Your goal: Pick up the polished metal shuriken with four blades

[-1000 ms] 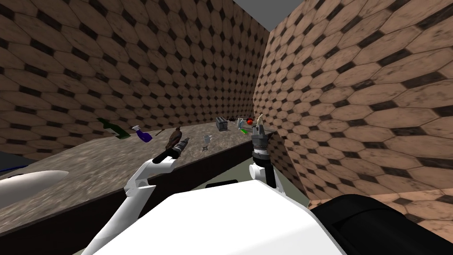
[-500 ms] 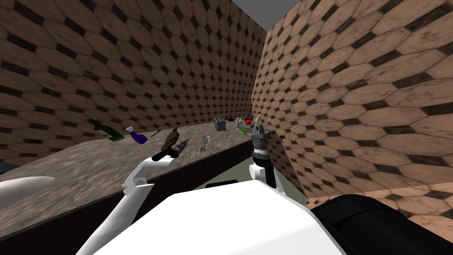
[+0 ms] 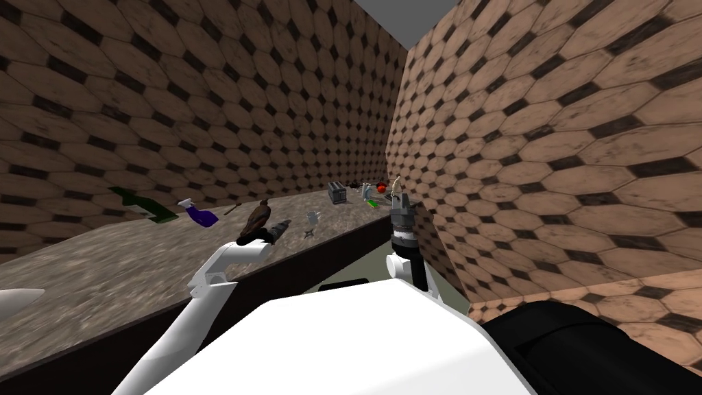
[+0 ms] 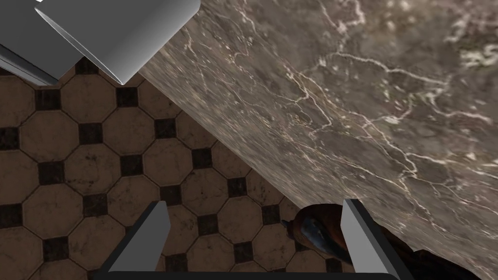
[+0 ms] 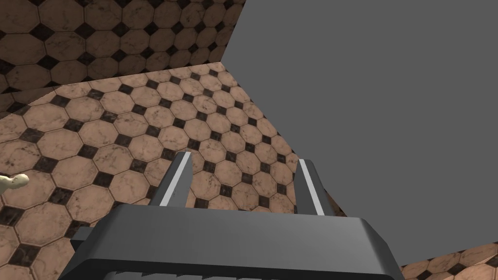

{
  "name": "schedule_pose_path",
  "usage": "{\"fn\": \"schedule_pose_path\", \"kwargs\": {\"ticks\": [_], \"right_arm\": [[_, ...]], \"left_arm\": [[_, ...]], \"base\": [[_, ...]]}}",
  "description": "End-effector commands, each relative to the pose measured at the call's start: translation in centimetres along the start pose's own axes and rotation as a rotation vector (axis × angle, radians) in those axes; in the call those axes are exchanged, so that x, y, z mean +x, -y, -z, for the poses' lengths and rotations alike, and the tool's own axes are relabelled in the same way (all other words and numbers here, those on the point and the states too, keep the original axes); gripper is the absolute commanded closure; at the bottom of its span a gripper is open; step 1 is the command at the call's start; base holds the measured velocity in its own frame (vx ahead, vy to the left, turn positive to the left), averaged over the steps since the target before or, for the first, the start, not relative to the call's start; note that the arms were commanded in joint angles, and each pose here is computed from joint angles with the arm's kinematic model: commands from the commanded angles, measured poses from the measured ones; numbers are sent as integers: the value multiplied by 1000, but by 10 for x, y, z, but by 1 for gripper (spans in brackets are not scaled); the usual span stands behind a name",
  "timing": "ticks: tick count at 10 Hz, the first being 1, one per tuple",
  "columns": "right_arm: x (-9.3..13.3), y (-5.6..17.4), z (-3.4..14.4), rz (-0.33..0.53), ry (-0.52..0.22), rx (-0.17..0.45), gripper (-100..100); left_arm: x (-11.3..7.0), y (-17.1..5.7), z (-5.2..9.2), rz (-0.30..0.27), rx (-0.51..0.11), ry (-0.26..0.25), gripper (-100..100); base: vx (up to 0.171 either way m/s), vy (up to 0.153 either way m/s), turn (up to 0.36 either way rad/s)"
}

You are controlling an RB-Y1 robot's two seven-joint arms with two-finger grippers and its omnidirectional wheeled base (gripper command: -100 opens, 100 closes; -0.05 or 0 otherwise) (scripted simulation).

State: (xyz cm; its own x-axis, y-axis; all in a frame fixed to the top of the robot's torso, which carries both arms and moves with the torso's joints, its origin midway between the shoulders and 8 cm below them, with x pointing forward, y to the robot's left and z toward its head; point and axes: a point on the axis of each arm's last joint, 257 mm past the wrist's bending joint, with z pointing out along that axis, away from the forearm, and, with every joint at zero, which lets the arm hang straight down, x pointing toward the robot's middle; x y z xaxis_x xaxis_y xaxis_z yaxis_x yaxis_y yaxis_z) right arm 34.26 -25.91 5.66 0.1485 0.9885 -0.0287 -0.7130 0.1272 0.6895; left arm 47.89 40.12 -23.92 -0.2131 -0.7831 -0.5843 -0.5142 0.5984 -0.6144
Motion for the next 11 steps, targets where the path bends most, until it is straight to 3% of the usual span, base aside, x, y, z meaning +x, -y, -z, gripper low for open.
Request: {"fn": "schedule_pose_path", "kwargs": {"ticks": [1, 11], "right_arm": [[0, 0, 0, 0, 0, 0, 0], [0, 0, 0, 0, 0, 0, 0]], "left_arm": [[2, -11, 0, -9, -44, -22, -100], [17, -69, 6, -61, -268, -165, -100]], "base": [[26, -56, -43], [24, -40, -46]]}}
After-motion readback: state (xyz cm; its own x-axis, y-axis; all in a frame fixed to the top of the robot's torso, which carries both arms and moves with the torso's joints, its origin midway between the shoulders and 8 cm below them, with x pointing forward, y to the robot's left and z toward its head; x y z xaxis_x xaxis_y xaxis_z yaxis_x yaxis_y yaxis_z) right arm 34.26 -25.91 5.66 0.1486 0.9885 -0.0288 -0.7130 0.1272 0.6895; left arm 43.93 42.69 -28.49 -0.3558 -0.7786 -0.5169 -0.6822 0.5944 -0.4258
